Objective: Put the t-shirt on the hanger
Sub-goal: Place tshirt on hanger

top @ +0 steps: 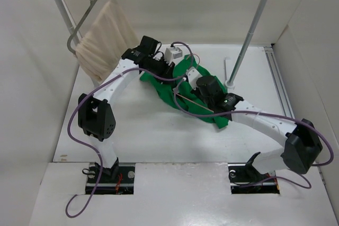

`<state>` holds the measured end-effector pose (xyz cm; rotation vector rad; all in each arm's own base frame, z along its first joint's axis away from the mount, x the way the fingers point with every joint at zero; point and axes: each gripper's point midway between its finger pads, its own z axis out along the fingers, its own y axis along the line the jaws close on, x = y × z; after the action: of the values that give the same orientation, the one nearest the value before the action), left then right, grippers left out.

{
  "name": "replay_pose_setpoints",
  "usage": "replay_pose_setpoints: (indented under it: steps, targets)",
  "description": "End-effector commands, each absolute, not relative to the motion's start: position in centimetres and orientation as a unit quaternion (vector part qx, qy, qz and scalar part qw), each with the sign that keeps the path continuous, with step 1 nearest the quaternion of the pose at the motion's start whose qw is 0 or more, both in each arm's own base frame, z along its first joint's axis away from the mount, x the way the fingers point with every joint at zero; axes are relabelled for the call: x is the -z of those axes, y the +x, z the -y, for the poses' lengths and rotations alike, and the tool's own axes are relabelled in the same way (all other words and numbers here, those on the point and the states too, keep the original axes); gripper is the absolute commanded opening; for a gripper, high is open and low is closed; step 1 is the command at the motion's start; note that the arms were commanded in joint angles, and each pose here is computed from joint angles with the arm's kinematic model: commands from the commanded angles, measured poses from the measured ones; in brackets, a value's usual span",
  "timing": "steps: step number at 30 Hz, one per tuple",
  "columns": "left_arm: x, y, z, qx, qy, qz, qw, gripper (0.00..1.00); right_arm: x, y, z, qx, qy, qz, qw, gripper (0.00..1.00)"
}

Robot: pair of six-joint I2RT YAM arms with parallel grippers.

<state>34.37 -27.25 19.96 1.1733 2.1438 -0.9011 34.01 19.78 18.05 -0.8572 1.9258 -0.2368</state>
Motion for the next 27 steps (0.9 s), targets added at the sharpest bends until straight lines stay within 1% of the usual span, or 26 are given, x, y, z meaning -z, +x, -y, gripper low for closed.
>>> replay_pose_setpoints:
  steps: [1, 5, 7, 8, 9, 10, 11, 12, 13, 14, 15, 16, 18, 19, 20, 21, 23, 24, 27]
  targets:
    - [-24.6, 30.4, 28.6, 0.395, 0.486, -0.73, 0.272, 0.0, -21.0, 36.2, -20.9, 0.089, -0.293, -0.785, 0.539, 0.0]
    - [-24.1, 28.7, 28.2, 0.412, 0.503, -0.716, 0.252, 0.0, -21.5, 37.3, -21.2, 0.079, -0.273, -0.785, 0.551, 0.0]
    - [-24.5, 28.0, 28.0, 0.414, 0.522, -0.7, 0.258, 0.0, -21.3, 37.6, -21.4, 0.072, -0.288, -0.776, 0.557, 0.0]
    - [-24.3, 27.8, 27.9, 0.413, 0.527, -0.698, 0.255, 0.03, -21.6, 37.9, -22.6, 0.047, -0.298, -0.761, 0.574, 0.0]
    - [-24.5, 27.6, 27.7, 0.41, 0.536, -0.691, 0.26, 0.11, -21.9, 38.0, -22.5, 0.039, -0.301, -0.752, 0.585, 0.0]
    - [-24.7, 27.9, 27.1, 0.399, 0.54, -0.691, 0.269, 0.21, -20.2, 37.8, -22.3, 0.039, -0.323, -0.748, 0.578, 0.0]
    - [-24.4, 28.7, 26.4, 0.383, 0.541, -0.696, 0.276, 0.27, -20.1, 37.4, -23.4, 0.004, -0.347, -0.733, 0.585, 0.0]
    - [-24.4, 29.1, 25.5, 0.369, 0.543, -0.698, 0.286, 0.44, -20.2, 37.6, -23.8, -0.012, -0.352, -0.72, 0.598, 0.0]
    - [-25.3, 30.5, 24.7, 0.347, 0.546, -0.691, 0.323, 0.48, -18.8, 37.3, -23.5, -0.013, -0.369, -0.718, 0.59, 0.0]
    - [-26.0, 32.0, 22.7, 0.312, 0.547, -0.691, 0.356, 0.55, -18.2, 37.1, -24.4, -0.03, -0.385, -0.708, 0.591, 0.0]
    - [-26.1, 33.1, 21.9, 0.298, 0.54, -0.694, 0.37, 0.55, -17.9, 36.9, -24.5, -0.034, -0.393, -0.705, 0.59, 0.0]
    - [-27.3, 34.2, 21.0, 0.264, 0.561, -0.668, 0.41, 0.7, -16.7, 36.7, -24.7, -0.036, -0.405, -0.707, 0.578, 0.0]
    - [-27.7, 36.0, 18.8, 0.203, 0.573, -0.657, 0.446, 0.81, -16.1, 36.5, -25.5, -0.05, -0.422, -0.701, 0.573, 0.0]
    - [-27.8, 36.4, 18.5, 0.181, 0.586, -0.646, 0.456, 0.85, -16.3, 36.5, -25.8, -0.056, -0.424, -0.696, 0.577, 0.0]
    - [-27.4, 36.8, 18.2, 0.148, 0.613, -0.618, 0.47, 0.9, -15.7, 36.4, -26.0, -0.061, -0.429, -0.697, 0.571, 0.0]
    - [-26.9, 37.0, 17.8, 0.131, 0.623, -0.61, 0.471, 0.93, -15.6, 36.4, -26.0, -0.061, -0.429, -0.696, 0.573, 0.0]
    - [-24.2, 37.1, 17.7, 0.12, 0.65, -0.593, 0.46, 0.96, -15.5, 36.5, -26.3, -0.066, -0.43, -0.694, 0.574, 0.0]
    - [-23.6, 37.0, 17.9, 0.118, 0.664, -0.576, 0.461, 1.0, -15.5, 36.4, -26.4, -0.068, -0.437, -0.69, 0.574, 0.0]
    - [-20.4, 36.4, 18.8, 0.15, 0.685, -0.561, 0.441, 1.0, -15.1, 36.0, -26.6, -0.075, -0.447, -0.686, 0.569, 0.0]
